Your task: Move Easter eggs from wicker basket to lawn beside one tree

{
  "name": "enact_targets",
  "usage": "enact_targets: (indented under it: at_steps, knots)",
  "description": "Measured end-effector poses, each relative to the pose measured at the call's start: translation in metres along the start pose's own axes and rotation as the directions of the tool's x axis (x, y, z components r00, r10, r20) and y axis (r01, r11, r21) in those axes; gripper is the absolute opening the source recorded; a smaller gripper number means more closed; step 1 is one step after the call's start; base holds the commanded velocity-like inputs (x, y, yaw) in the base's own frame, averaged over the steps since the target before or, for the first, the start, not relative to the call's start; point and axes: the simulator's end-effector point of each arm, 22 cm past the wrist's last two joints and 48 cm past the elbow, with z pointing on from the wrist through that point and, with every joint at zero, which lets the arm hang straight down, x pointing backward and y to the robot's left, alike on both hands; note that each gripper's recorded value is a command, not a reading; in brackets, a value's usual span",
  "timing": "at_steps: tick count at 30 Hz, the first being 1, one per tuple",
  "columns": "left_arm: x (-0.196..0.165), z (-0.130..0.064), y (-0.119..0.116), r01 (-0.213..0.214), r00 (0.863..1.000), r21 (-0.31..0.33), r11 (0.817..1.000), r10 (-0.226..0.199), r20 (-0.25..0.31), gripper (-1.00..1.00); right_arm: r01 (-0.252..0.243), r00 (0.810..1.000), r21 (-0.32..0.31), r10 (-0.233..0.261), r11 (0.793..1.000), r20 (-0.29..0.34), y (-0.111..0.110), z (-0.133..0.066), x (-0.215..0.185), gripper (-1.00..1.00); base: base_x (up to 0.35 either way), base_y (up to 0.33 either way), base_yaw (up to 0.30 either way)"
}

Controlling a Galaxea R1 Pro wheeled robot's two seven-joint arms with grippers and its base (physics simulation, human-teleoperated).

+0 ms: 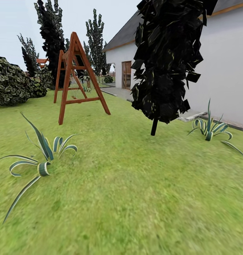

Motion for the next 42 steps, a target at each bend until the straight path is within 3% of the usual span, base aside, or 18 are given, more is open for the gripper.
enact_targets:
  at_steps: [42]
  knots:
    - [0.0003, -0.0001, -0.0001, 0.0, 1.0, 0.0, 1.0, 0.0, 0.0, 1.0, 0.001, 1.0, -0.002, -0.001, 1.0, 0.0, 0.0012, 0.0, 0.0003, 1.0, 0.34, -0.098, 0.059]
